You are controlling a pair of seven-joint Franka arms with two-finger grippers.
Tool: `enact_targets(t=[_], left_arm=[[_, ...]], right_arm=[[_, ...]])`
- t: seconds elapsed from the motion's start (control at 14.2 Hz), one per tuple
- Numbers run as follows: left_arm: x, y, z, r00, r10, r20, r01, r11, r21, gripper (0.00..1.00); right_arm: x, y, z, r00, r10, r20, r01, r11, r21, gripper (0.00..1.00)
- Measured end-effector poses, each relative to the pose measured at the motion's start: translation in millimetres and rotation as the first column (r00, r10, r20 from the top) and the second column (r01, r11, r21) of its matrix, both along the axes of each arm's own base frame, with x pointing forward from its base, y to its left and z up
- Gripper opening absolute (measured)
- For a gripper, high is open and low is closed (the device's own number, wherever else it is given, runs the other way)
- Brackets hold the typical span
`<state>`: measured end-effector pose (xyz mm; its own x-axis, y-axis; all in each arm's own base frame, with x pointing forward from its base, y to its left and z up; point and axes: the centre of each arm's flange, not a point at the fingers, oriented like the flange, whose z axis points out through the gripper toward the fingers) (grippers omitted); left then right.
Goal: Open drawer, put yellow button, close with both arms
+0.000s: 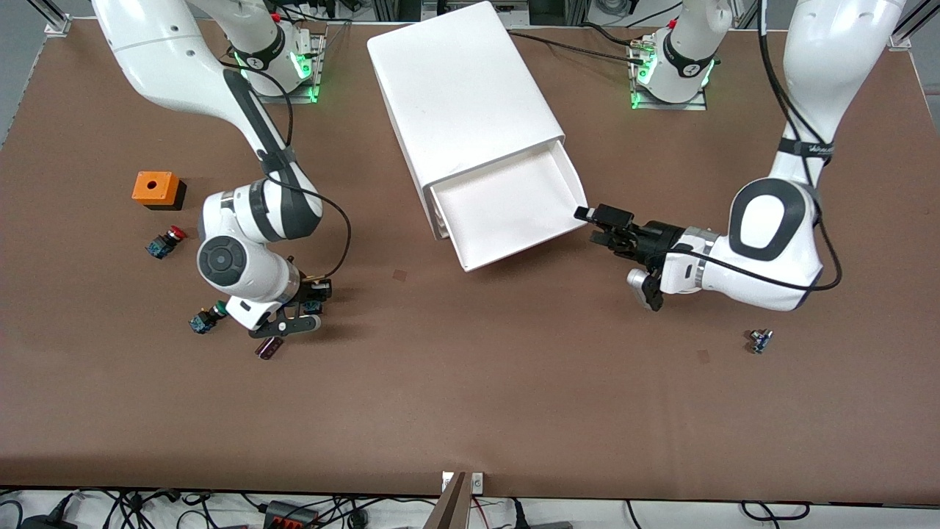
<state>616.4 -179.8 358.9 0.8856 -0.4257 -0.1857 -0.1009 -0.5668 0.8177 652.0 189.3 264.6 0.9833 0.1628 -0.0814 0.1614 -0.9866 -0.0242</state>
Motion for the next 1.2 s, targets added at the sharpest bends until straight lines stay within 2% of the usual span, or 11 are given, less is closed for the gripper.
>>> enact_targets(t=[0.14, 0.21, 0.42, 0.64, 0.78, 0.85, 0.99, 1.2], left_arm=[[8, 3, 24, 0.999, 0.039, -0.016, -0.035, 0.983, 0.183, 1.00], [12, 5, 34, 0.998, 0.055, -0.008, -0.051, 0.957, 0.285, 1.00], [27, 26, 59, 0.994, 0.031, 0.103, -0.079, 0.859, 0.506, 1.00], [37, 62, 63, 0.986, -0.020, 0.166, -0.095, 0.748, 0.657, 1.00], [38, 71, 61, 0.984, -0.030, 0.178, -0.113, 0.668, 0.735, 1.00], [38, 72, 60, 0.983, -0.026, 0.181, -0.121, 0.647, 0.753, 1.00], [39, 72, 59, 0.983, -0.020, 0.184, -0.131, 0.629, 0.767, 1.00], [39, 72, 54, 0.983, -0.019, 0.180, -0.129, 0.625, 0.770, 1.00]], right_arm=[[10, 3, 46, 1.000, -0.001, -0.010, 0.001, 1.000, -0.002, 0.43], [15, 4, 70, 1.000, -0.014, -0.012, 0.014, 1.000, -0.002, 0.43], [21, 12, 129, 0.995, -0.098, -0.029, 0.098, 0.995, 0.003, 0.43], [13, 38, 170, 0.970, -0.238, -0.059, 0.242, 0.967, 0.081, 0.43], [2, 62, 187, 0.936, -0.342, -0.080, 0.349, 0.931, 0.103, 0.43], [-6, 79, 191, 0.920, -0.382, -0.088, 0.390, 0.916, 0.097, 0.43], [-26, 123, 195, 0.875, -0.473, -0.101, 0.481, 0.874, 0.073, 0.43], [-53, 184, 223, 0.762, -0.639, -0.101, 0.647, 0.759, 0.073, 0.43]])
